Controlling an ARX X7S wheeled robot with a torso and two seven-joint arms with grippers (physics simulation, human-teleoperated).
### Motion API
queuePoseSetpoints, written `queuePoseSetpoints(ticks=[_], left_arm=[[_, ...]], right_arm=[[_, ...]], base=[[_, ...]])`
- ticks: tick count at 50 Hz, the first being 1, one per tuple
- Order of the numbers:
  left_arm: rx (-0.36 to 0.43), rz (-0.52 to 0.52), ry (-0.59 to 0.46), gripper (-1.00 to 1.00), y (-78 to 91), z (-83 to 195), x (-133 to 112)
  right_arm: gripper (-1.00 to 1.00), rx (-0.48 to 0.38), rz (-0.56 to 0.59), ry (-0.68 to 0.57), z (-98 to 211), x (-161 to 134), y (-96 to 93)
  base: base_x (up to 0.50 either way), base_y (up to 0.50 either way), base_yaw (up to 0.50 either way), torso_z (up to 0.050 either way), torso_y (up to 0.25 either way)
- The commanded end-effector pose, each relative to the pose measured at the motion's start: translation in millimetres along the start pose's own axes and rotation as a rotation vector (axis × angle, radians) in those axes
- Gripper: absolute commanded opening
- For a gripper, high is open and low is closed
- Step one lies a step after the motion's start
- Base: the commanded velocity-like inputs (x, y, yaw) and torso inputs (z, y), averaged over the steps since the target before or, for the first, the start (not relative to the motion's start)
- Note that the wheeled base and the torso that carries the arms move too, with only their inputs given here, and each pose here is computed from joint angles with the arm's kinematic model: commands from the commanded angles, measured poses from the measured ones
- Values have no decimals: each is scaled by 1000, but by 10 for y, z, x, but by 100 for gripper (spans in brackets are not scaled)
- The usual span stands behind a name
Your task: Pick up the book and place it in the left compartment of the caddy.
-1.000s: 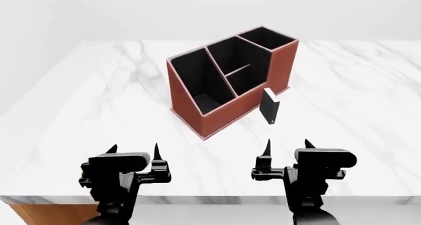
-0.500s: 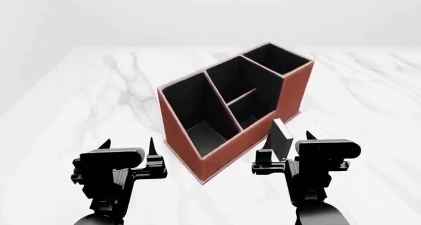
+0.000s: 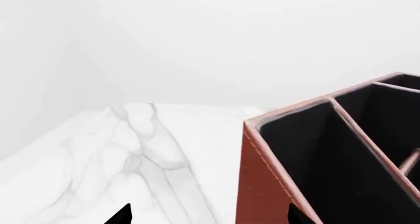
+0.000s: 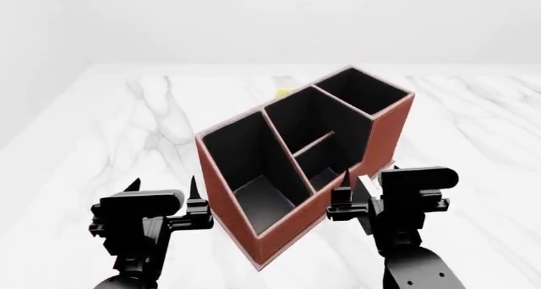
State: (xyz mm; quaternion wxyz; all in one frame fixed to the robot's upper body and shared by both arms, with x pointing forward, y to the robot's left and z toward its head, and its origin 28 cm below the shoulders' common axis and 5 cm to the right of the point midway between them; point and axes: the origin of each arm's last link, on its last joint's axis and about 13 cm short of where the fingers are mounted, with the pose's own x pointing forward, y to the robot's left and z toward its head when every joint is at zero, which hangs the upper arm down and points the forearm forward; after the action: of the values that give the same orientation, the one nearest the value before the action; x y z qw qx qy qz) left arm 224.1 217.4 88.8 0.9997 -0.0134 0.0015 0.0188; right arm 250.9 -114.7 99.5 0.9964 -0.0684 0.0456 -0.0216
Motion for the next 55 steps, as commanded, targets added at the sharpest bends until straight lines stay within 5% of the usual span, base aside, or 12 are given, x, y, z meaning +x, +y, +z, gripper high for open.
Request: queuePoseSetpoints(ticks=[1, 14, 35, 55], left_arm=[[-5, 37, -22, 100, 33, 14, 4], [-7, 35, -21, 100, 34, -2, 1], [-10, 38, -21, 100, 37, -5, 1], [-10, 41, -19, 100, 39, -18, -8]], right_arm=[[100, 10, 36, 55, 191, 172, -231], [100, 26, 79, 219, 93, 361, -468], [100, 13, 124, 409, -194, 410, -446], [100, 1, 94, 452, -268, 479, -451]], base=[[0, 0, 0, 0, 0], [0, 0, 0, 0, 0], [0, 0, 0, 0, 0], [0, 0, 0, 0, 0]])
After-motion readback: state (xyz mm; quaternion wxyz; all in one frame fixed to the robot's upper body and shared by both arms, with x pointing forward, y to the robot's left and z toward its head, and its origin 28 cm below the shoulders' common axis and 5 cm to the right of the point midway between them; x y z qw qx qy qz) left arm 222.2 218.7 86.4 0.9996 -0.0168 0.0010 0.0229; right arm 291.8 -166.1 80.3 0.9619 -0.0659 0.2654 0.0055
